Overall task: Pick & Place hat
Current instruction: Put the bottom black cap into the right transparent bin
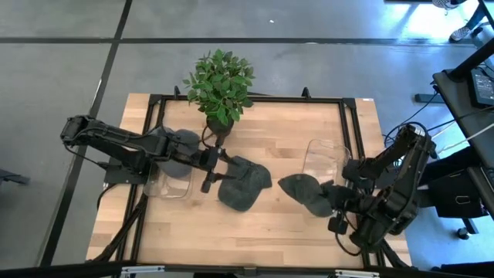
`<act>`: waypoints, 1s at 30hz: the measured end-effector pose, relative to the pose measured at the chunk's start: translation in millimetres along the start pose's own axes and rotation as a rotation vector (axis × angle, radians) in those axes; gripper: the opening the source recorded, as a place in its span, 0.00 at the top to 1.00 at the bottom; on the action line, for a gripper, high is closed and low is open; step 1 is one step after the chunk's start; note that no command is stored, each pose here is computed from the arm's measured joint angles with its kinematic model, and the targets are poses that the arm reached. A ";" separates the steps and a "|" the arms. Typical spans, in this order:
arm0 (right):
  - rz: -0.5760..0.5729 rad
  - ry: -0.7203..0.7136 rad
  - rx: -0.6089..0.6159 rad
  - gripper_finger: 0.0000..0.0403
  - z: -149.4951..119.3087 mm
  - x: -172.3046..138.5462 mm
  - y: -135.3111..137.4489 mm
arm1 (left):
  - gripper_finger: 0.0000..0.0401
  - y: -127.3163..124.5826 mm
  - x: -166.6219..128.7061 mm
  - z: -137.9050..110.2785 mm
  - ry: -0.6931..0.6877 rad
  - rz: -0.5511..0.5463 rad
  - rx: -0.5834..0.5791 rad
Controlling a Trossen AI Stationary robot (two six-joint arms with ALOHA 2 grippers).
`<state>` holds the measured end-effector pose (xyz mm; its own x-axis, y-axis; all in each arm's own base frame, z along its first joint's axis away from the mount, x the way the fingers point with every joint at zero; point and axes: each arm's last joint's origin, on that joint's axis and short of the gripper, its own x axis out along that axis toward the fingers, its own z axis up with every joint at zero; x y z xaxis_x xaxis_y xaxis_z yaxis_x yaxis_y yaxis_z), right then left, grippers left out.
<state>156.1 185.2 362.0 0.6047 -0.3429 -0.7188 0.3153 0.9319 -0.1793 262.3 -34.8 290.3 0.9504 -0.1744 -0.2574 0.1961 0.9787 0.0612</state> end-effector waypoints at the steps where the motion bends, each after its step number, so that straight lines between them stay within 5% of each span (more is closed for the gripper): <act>1: -0.010 -0.008 -0.015 1.00 1.7 1.5 -0.9 | 0.51 3.0 0.0 1.6 -0.019 0.007 -0.002; 8: -0.087 -0.086 -0.104 1.00 20.7 17.3 -6.6 | 0.45 17.7 16.3 8.1 -0.186 -0.057 -0.007; 17: -0.129 -0.201 -0.223 1.00 46.3 32.2 -5.9 | 0.44 21.6 67.4 -19.9 -0.247 -0.056 0.022; 30: -0.077 -0.175 -0.183 0.99 50.5 35.7 -4.9 | 0.44 39.9 75.4 -27.5 -0.275 0.077 -0.002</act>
<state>213.1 162.4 371.2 0.7068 -0.4137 -0.5738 0.2373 0.9028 -0.3586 335.1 -5.9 246.8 0.9923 -0.1225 0.0190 0.1210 0.9903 0.0684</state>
